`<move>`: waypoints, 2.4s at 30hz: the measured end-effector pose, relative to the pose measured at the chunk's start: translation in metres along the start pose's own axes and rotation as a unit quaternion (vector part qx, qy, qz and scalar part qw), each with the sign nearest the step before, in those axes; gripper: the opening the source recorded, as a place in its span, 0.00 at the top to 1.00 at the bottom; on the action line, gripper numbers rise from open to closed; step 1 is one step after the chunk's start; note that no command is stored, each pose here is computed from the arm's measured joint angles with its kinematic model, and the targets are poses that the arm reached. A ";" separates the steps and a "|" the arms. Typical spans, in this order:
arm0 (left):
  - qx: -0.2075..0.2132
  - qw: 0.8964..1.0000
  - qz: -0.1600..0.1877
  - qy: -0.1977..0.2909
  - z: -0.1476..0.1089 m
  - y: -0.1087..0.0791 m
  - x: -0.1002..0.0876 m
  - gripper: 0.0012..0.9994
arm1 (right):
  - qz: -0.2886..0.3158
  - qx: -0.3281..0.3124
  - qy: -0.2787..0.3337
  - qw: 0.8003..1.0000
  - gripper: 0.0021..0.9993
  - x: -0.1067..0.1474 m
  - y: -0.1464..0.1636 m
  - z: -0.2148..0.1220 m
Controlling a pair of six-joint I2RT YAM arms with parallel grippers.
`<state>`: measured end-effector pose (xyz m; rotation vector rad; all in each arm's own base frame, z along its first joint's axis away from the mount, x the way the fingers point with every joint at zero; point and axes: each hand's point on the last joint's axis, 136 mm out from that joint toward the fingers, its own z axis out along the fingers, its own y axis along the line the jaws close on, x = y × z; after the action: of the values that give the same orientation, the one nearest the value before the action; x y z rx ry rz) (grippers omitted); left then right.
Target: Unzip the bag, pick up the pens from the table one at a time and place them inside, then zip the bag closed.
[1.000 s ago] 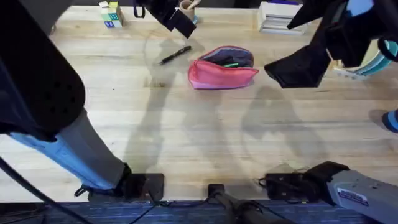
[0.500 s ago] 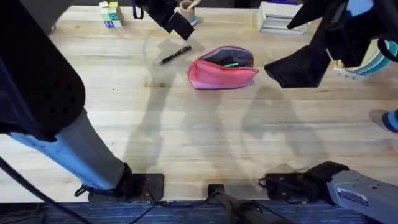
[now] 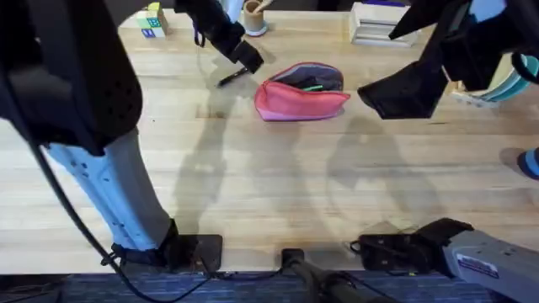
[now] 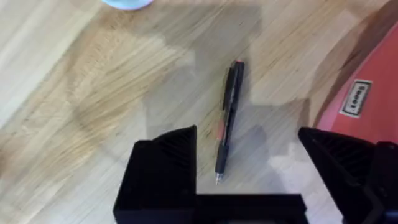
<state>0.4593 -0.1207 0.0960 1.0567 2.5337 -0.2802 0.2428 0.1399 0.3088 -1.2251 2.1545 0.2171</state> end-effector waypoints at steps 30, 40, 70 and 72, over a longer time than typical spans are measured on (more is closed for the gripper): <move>-0.009 0.998 -0.012 0.065 0.040 0.012 0.031 0.01 | 0.000 0.000 0.000 1.000 0.00 0.000 0.000 0.000; -0.007 0.997 -0.014 0.072 0.048 0.014 0.033 0.05 | 0.000 0.000 0.000 1.000 0.00 0.000 0.000 0.000; 0.007 0.997 -0.022 0.070 0.043 0.010 0.034 0.96 | 0.000 0.000 0.000 1.000 0.00 0.000 0.000 0.000; 0.015 0.998 -0.022 0.065 0.039 0.006 0.032 0.96 | 0.000 0.000 0.000 1.000 0.00 0.000 0.000 0.000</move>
<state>0.4535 -0.1081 0.0472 1.0616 2.6785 -0.2699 0.2429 0.1399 0.3088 -1.2250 2.1546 0.2166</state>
